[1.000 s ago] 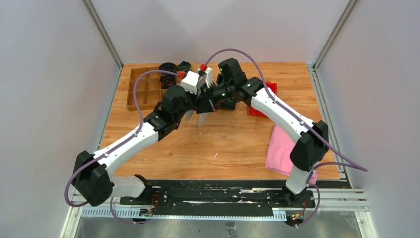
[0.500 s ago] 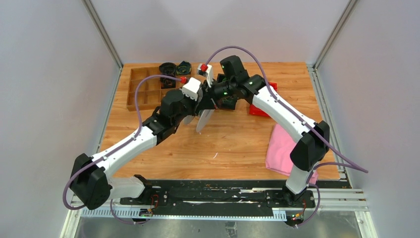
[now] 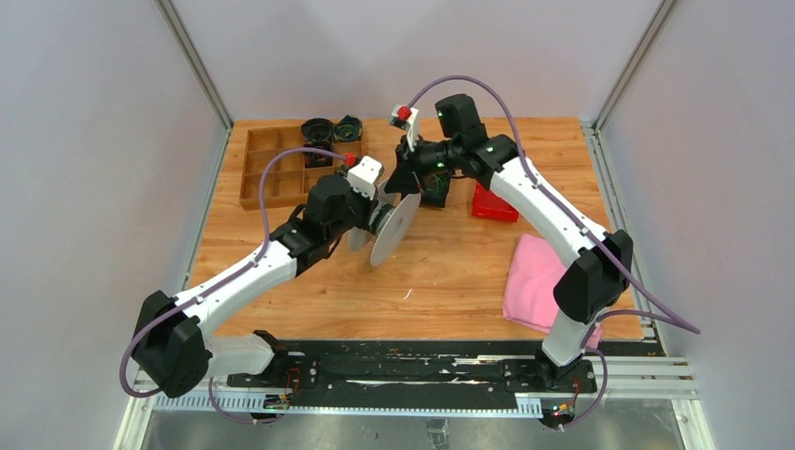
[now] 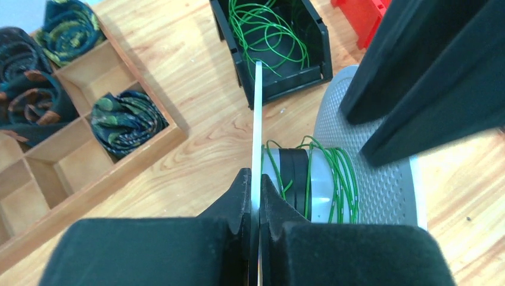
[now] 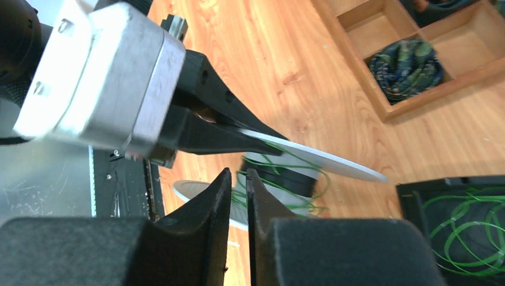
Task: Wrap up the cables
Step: Wrap the cable around the cable reel.
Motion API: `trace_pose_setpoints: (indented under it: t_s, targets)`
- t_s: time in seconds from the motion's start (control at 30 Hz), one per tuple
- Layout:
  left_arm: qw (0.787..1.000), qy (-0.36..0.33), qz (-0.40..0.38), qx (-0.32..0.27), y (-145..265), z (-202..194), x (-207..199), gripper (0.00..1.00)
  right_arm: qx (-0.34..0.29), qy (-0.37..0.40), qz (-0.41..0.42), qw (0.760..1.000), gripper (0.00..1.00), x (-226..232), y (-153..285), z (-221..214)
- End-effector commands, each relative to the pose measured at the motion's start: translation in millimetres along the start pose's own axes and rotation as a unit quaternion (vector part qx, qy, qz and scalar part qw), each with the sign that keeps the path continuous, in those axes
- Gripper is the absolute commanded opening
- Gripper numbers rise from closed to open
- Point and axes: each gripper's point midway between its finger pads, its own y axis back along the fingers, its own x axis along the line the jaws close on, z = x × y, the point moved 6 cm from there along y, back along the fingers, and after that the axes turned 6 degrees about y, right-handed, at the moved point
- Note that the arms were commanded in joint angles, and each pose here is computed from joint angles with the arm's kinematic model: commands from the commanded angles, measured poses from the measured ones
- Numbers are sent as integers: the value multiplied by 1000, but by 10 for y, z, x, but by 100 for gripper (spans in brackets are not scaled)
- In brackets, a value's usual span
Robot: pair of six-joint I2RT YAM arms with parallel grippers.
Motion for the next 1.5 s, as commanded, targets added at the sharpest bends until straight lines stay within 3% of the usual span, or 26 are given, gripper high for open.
trace_pose_setpoints:
  t_s: [0.0,0.1,0.33,0.67,0.93,1.23,1.47]
  targets:
    - [997,69,-28,-30,46,249,-10,0,-61,0,-33,998,21,-73,474,293]
    - [992,116,-34,-31,91,328,63,0,-77,-29,-69,994,38,-214,706,218]
    - [972,223,-60,-31,171,439,220,0,-76,-98,-155,980,51,-512,1058,-297]
    - [942,320,-98,-35,285,628,370,0,-35,-164,-131,977,53,-608,788,-953]
    - [922,368,-110,-47,316,757,402,0,-54,-192,-74,977,43,-534,615,-1208]
    - [891,429,-136,-51,230,828,449,0,-118,-209,-65,968,64,-424,666,-1029]
    - [888,434,-140,-55,199,805,450,0,-152,-267,-36,951,67,-445,594,-938]
